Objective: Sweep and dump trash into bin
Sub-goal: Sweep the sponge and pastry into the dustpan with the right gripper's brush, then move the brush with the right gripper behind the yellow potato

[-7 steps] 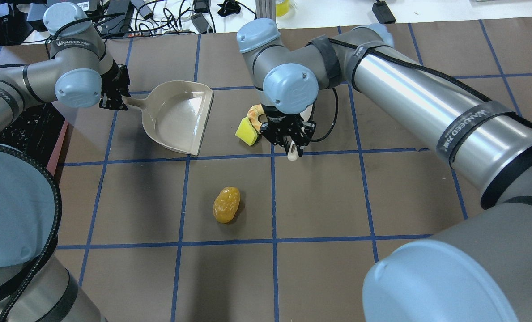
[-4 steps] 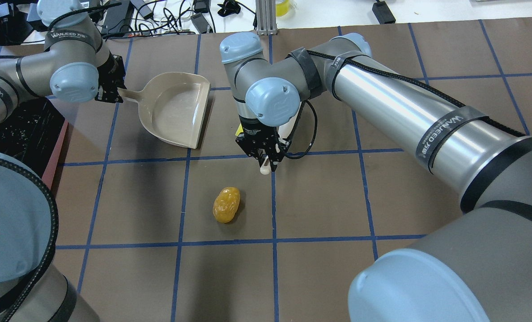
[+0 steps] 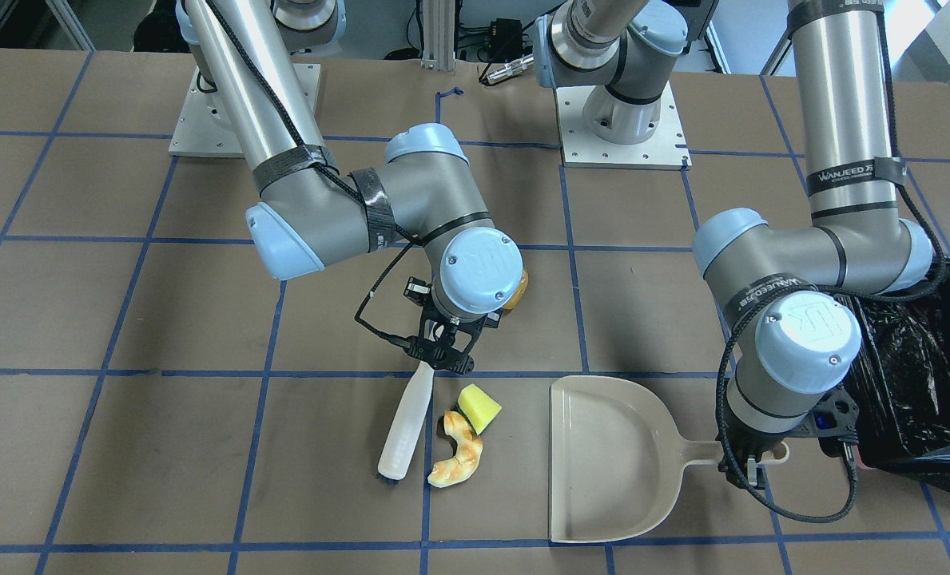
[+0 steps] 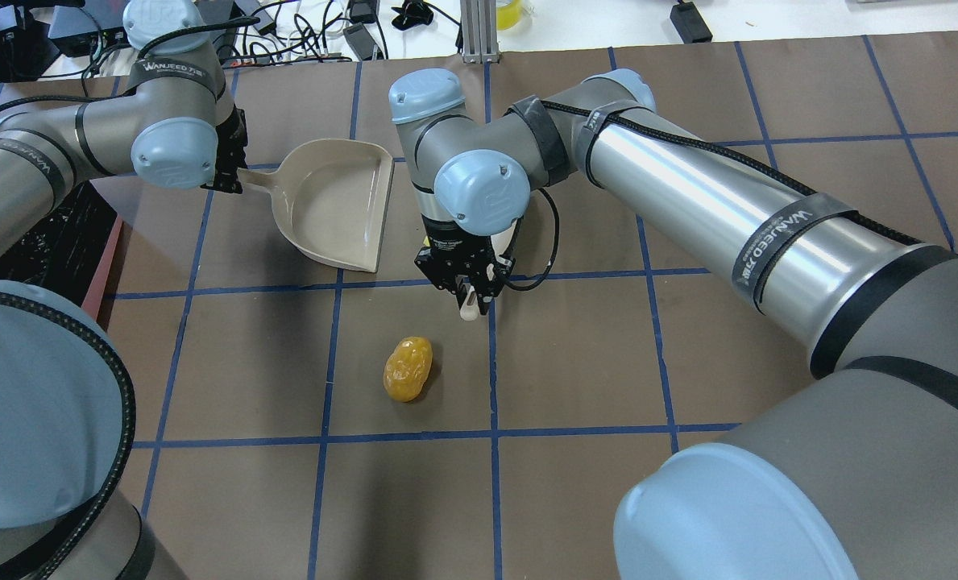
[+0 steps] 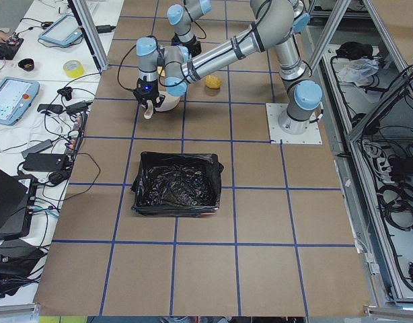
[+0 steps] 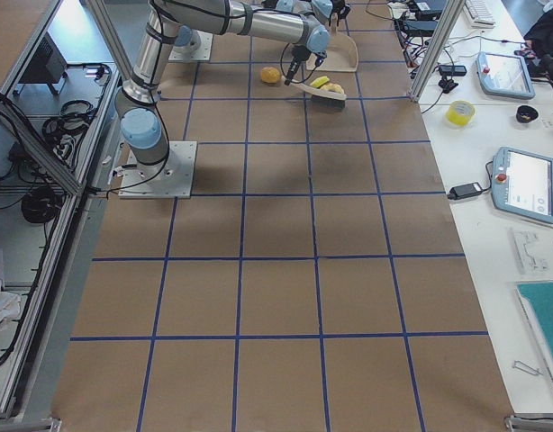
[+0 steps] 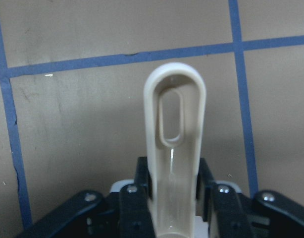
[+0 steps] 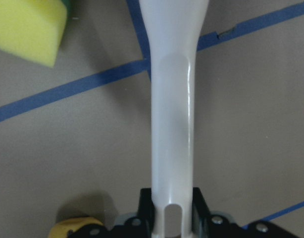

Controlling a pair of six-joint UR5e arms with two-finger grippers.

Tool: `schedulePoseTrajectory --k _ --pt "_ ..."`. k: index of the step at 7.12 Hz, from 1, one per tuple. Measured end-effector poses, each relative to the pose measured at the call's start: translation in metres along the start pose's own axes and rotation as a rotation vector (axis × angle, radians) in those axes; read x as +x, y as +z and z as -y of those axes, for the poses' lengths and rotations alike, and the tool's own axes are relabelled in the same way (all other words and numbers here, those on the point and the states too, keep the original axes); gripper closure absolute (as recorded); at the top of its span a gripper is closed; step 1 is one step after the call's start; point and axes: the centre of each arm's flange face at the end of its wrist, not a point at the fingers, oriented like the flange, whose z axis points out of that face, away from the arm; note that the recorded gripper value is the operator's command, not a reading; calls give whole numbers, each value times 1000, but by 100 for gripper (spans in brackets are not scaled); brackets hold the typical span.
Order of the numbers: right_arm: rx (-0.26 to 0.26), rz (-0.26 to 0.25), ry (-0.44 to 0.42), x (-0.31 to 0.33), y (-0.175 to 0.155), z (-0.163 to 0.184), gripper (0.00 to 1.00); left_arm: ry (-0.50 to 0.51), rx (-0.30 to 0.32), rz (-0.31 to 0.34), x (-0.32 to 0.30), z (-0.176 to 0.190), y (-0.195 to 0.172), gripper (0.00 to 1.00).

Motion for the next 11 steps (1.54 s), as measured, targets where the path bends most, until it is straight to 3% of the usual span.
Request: schedulePoseTrajectory --k 6,8,11 --pt "8 10 -122 -20 3 -14 100 -76 36 44 -1 -1 13 100" --pt "9 46 -144 -43 0 -20 100 -77 36 45 -1 -2 14 100" --pt "6 137 -143 -77 -6 -24 100 -75 33 44 -1 -4 13 100"
